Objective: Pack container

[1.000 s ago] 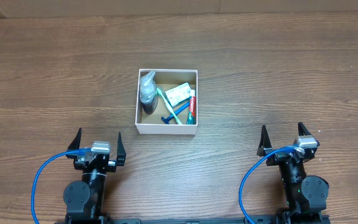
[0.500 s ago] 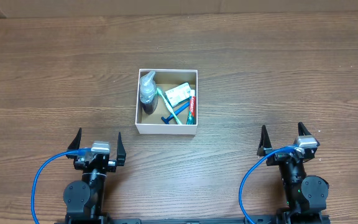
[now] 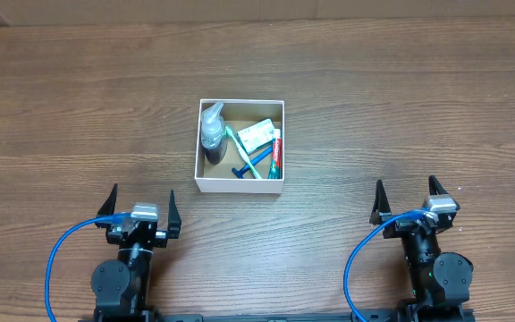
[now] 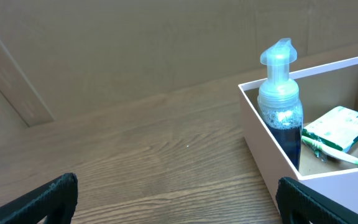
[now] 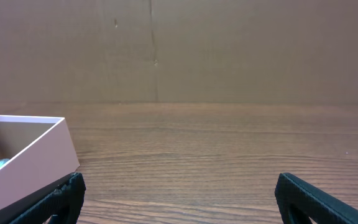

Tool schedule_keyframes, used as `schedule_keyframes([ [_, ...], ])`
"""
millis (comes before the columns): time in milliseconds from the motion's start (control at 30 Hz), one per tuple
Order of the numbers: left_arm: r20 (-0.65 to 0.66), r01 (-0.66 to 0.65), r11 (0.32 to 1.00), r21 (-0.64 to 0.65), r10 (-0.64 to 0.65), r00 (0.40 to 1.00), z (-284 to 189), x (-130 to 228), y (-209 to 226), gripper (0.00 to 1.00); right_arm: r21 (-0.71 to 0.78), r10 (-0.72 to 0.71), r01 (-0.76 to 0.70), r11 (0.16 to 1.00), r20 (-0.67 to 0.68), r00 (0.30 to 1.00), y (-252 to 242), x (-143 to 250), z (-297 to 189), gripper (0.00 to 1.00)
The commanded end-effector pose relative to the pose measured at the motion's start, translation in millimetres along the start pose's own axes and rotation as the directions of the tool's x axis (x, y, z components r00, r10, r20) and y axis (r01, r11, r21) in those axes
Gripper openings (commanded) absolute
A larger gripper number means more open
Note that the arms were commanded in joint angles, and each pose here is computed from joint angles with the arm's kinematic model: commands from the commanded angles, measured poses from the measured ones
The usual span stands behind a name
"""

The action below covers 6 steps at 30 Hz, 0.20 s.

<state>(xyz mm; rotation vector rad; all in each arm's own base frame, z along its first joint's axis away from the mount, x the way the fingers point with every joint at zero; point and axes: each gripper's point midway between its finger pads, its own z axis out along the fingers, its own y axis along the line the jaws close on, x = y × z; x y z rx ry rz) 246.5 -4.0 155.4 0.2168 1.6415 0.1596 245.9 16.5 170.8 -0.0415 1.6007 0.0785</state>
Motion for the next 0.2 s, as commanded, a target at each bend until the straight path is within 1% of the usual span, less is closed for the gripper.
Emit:
schedule_keyframes([
  [0, 0.01, 0.011, 1.0, 0.007, -0.011, 1.0, -0.4, -1.2, -1.0, 1.0, 0.002, -0.003, 0.003, 1.0, 0.007, 1.0, -0.4, 0.9, 0.0, 1.0],
  [167, 0.01, 0.011, 1.0, 0.007, -0.011, 1.0, -0.4, -1.2, -1.0, 1.0, 0.001, -0.004, 0.004, 1.0, 0.006, 1.0, -0.3, 1.0, 0.0, 1.0],
])
